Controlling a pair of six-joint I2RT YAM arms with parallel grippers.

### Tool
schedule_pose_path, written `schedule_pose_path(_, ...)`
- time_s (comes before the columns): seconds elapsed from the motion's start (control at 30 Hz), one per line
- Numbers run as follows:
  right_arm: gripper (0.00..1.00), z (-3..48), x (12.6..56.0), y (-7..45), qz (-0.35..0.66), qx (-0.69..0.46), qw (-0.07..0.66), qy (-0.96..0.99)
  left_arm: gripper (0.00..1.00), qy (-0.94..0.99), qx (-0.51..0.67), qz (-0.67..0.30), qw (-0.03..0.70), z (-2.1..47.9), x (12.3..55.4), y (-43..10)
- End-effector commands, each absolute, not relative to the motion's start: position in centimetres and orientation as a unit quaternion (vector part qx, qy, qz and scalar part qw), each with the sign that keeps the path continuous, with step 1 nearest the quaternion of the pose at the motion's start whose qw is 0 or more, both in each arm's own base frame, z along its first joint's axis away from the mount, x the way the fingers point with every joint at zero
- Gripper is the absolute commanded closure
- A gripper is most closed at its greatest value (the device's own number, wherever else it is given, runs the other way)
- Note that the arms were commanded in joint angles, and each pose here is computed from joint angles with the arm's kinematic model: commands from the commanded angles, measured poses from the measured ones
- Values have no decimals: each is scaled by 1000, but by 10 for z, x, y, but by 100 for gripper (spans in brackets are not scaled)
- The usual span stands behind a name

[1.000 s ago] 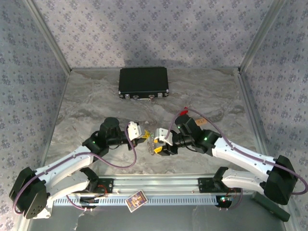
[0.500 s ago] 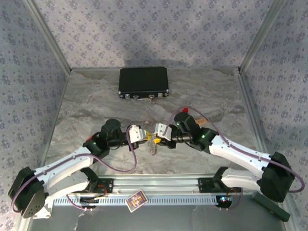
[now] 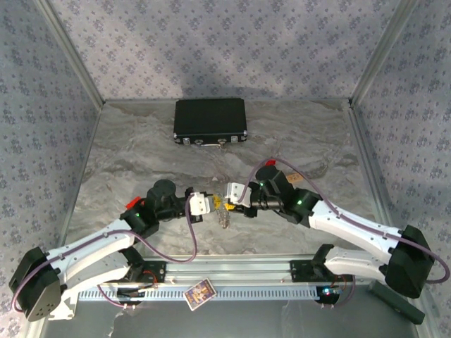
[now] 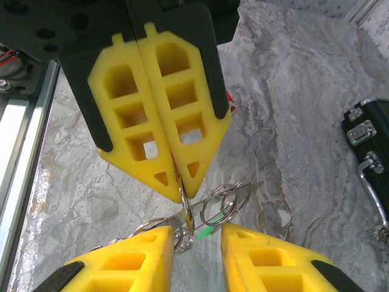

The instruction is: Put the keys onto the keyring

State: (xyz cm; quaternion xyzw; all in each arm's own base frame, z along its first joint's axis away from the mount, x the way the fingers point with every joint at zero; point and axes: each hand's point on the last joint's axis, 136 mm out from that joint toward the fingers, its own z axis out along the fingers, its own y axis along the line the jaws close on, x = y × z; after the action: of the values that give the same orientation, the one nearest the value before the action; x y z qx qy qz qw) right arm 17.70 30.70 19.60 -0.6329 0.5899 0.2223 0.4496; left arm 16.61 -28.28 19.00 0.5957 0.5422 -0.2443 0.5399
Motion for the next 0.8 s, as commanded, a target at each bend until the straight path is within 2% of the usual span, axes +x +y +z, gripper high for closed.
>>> schedule_pose_path(0.0,72,204,170,309,225,-645,462,566,100,510,600,-227,573,205,167,-285)
schedule_pose_path(0.13,76,201,163,312,237,-656,453,555,100,508,602,-225,573,204,166,-286)
schedule_pose_path(0.4,94,200,163,314,234,-660,451,553,100,512,603,-226,569,203,166,-286)
schedule_pose_path(0.5,100,198,163,315,233,-663,445,555,95,514,600,-227,570,204,167,-286)
schedule_pose_path(0.63,100,200,162,318,237,-666,446,550,87,516,599,-230,567,202,167,-286)
schedule_pose_path(0.77,100,203,161,319,239,-665,450,546,85,520,600,-231,562,200,167,-287)
